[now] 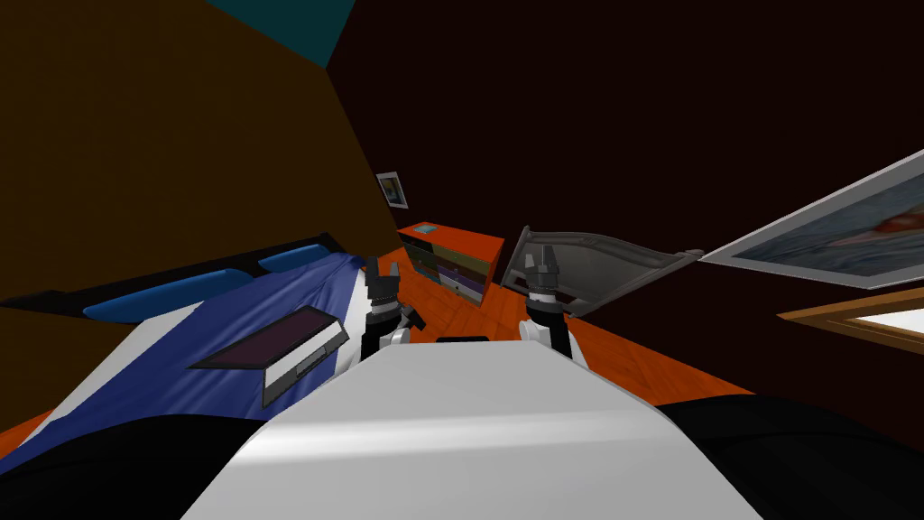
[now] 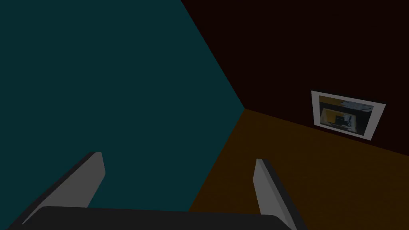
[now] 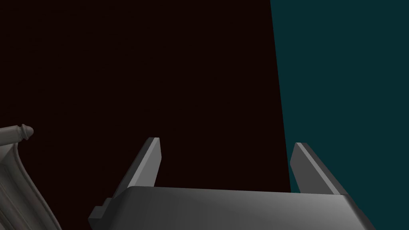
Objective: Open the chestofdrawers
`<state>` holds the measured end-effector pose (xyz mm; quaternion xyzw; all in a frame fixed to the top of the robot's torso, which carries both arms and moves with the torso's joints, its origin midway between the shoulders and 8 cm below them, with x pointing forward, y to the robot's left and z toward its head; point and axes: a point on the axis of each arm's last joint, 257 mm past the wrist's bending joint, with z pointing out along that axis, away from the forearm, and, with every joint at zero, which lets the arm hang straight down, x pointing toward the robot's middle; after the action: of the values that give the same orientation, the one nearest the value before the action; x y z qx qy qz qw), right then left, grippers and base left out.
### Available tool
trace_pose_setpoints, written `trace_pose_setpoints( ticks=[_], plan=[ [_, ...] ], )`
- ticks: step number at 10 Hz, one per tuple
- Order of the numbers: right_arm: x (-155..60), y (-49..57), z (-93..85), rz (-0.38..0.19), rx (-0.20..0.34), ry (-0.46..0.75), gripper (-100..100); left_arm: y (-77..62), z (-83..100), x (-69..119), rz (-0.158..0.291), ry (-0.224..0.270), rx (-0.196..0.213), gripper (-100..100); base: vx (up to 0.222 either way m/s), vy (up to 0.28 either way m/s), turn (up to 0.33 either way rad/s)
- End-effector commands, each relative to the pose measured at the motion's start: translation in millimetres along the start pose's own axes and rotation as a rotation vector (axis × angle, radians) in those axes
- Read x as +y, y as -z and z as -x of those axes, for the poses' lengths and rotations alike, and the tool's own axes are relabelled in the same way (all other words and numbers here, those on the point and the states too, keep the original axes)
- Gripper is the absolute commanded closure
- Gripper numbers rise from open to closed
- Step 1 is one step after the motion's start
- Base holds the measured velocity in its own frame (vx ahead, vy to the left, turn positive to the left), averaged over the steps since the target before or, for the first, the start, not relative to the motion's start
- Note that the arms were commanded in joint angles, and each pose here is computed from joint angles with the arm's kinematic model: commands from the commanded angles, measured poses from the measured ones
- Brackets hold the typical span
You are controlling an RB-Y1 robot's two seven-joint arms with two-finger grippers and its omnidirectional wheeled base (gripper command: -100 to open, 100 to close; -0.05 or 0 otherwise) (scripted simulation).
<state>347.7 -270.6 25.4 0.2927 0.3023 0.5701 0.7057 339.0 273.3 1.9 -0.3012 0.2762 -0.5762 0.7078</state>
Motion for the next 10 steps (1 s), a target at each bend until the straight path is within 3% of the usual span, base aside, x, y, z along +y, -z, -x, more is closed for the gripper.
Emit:
trace_pose_setpoints(
  ticks=[1, 9, 10],
  plan=[
    [0.0, 0.0, 0.0, 0.000, 0.000, 0.000, 0, 0.0, 0.0, 0.0, 0.000, 0.000, 0.000, 0, 0.000, 0.000, 0.000],
    [0.2, 0.0, 0.0, 0.000, 0.000, 0.000, 0, -0.1, 0.0, -0.2, 0.000, 0.000, 0.000, 0, 0.000, 0.000, 0.000],
    [0.2, -0.1, 0.0, 0.000, 0.000, 0.000, 0, 0.7, -4.6, 4.1, 0.007, -0.009, 0.033, -100, 0.021, -0.002, -0.021]
  ],
)
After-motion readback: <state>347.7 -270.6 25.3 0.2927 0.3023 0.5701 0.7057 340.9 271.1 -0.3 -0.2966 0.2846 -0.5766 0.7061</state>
